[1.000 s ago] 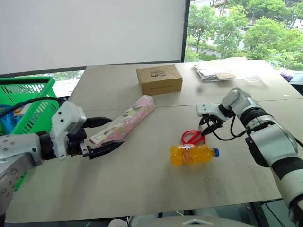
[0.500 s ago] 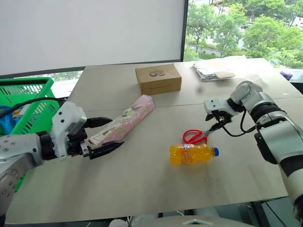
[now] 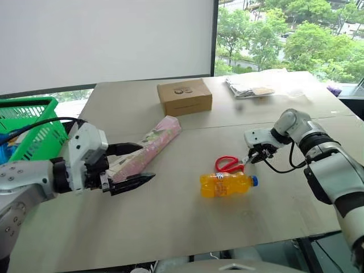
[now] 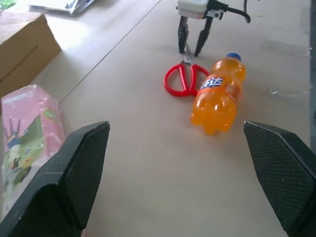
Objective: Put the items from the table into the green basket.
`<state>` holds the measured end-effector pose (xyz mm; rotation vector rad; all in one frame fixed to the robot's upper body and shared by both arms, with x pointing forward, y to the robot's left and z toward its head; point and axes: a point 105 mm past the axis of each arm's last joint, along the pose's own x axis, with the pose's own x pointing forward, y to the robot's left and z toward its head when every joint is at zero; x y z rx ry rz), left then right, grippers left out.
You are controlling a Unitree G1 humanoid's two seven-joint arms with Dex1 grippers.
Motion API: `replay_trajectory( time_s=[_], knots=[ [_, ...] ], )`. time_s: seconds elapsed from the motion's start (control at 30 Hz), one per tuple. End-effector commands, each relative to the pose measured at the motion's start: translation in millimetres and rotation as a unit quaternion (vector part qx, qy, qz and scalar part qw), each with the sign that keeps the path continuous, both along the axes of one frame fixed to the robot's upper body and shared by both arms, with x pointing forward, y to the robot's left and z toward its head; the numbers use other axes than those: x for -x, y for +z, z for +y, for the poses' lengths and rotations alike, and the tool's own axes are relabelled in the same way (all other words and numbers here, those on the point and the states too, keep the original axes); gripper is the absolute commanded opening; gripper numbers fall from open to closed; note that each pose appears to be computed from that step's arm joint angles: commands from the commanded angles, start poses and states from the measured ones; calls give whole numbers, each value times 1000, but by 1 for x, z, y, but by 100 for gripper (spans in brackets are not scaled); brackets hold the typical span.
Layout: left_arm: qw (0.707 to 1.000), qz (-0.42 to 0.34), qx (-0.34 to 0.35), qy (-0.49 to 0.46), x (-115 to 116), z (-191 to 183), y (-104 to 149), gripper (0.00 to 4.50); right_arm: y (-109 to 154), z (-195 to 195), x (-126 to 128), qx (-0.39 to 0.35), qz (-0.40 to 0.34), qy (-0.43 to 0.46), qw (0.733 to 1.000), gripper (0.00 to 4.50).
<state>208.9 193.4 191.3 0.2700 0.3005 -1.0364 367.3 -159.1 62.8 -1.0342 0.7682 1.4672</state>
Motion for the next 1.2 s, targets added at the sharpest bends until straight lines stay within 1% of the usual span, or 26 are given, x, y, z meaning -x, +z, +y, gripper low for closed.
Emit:
replay_trajectory(
  time_s=[0.03, 0.17, 0.27, 0.33, 0.47, 0.57, 0.67, 0.73, 0.8, 0.87, 0.93, 0.97, 1.07, 1.1, 1.2],
  knots=[
    [1000, -17, 2, -15, 3, -3, 8, 450, -8, -2, 3, 6, 6, -6, 1000, 4],
    [1000, -17, 0, -17, 1, -3, 7, 450, -5, -1, 1, -8, 5, -15, 1000, 1],
    [1000, -19, -1, -17, -1, -2, 8, 450, 0, 2, -1, -34, 6, -30, 999, 0],
    [1000, -21, 0, -17, -2, -2, 8, 450, 6, 6, -3, -62, 7, -43, 997, 0],
    [999, -36, 10, -12, -9, -3, 13, 450, 27, 15, -13, -149, 5, -91, 985, 0],
    [998, -53, 27, -2, -17, -3, 20, 450, 51, 18, -29, -240, -13, -165, 956, 0],
    [997, -60, 38, -4, -21, -6, 23, 450, 73, 6, -54, -313, -74, -275, 906, 0],
    [997, -65, 40, -4, -24, -6, 24, 450, 81, -8, -68, -330, -117, -342, 872, 0],
    [996, -73, 44, -3, -28, -7, 27, 450, 86, -25, -78, -341, -153, -409, 833, 0],
    [995, -83, 50, 1, -32, -8, 31, 450, 88, -45, -85, -342, -176, -475, 792, 0],
    [995, -89, 52, 3, -35, -8, 33, 450, 85, -64, -86, -338, -184, -526, 759, 0],
    [994, -92, 52, 3, -36, -9, 34, 450, 82, -74, -84, -328, -188, -545, 748, 0],
    [994, -94, 53, 1, -38, -10, 35, 450, 80, -91, -81, -318, -189, -573, 731, 0],
    [994, -94, 53, 1, -38, -10, 35, 450, 80, -94, -79, -318, -179, -578, 730, 0],
    [994, -93, 53, 0, -38, -10, 34, 450, 77, -97, -72, -307, -155, -563, 751, 0]
  ],
)
